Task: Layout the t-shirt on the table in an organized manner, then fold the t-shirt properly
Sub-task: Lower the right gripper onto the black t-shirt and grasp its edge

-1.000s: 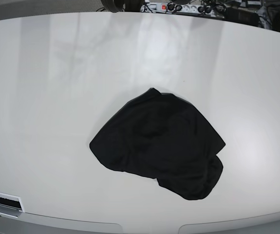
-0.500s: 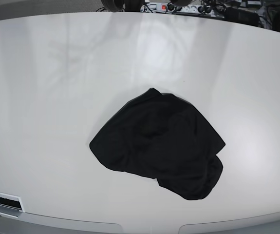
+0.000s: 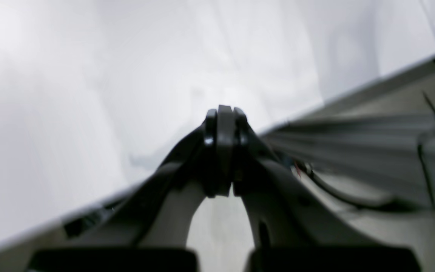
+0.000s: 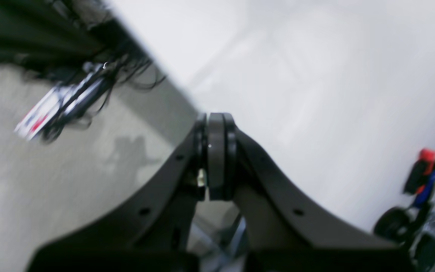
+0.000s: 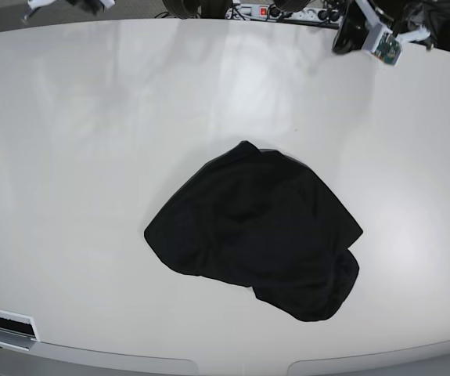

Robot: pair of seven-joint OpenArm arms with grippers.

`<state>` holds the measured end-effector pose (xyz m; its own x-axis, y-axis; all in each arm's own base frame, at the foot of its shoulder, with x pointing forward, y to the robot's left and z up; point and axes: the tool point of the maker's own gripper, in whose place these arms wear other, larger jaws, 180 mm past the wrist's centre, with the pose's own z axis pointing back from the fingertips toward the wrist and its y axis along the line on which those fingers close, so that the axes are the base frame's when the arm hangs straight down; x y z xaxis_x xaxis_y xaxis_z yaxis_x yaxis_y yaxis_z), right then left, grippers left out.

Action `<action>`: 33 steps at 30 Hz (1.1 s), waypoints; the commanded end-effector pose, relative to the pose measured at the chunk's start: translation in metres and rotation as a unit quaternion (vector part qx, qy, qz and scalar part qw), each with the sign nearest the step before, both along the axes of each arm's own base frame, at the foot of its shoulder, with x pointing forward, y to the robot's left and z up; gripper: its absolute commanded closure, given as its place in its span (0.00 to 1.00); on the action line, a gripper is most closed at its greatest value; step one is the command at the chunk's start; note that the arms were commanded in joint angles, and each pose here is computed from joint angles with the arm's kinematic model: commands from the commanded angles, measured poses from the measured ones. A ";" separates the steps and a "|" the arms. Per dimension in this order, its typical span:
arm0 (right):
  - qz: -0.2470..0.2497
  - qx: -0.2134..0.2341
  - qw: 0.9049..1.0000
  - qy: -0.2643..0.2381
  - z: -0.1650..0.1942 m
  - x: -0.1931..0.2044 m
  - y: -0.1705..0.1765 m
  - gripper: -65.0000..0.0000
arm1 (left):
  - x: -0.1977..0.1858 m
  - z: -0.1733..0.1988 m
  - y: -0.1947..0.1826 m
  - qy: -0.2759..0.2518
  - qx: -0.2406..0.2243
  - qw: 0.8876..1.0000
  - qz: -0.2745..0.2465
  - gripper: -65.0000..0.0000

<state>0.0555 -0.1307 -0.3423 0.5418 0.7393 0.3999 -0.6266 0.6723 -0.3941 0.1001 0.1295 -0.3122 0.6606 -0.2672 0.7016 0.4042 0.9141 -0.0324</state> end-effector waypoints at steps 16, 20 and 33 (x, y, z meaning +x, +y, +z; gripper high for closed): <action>0.086 0.248 0.937 -0.228 0.084 0.145 0.094 1.00 | 0.112 0.016 0.018 -0.160 -0.022 0.986 0.027 1.00; 0.060 0.276 0.934 -0.217 0.069 0.160 0.099 1.00 | 0.113 -0.028 0.036 -0.111 -0.015 0.993 0.038 1.00; 0.027 0.324 0.939 -0.109 -0.030 0.221 0.121 1.00 | 0.126 -0.054 0.033 -0.077 -0.079 0.994 0.008 1.00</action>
<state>0.2679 -0.0129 -0.3880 0.4079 0.3576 0.8401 -0.6217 0.7826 -0.0313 0.2188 0.1620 -0.3780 0.5834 -0.1426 0.7996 0.3925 0.9114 -0.1239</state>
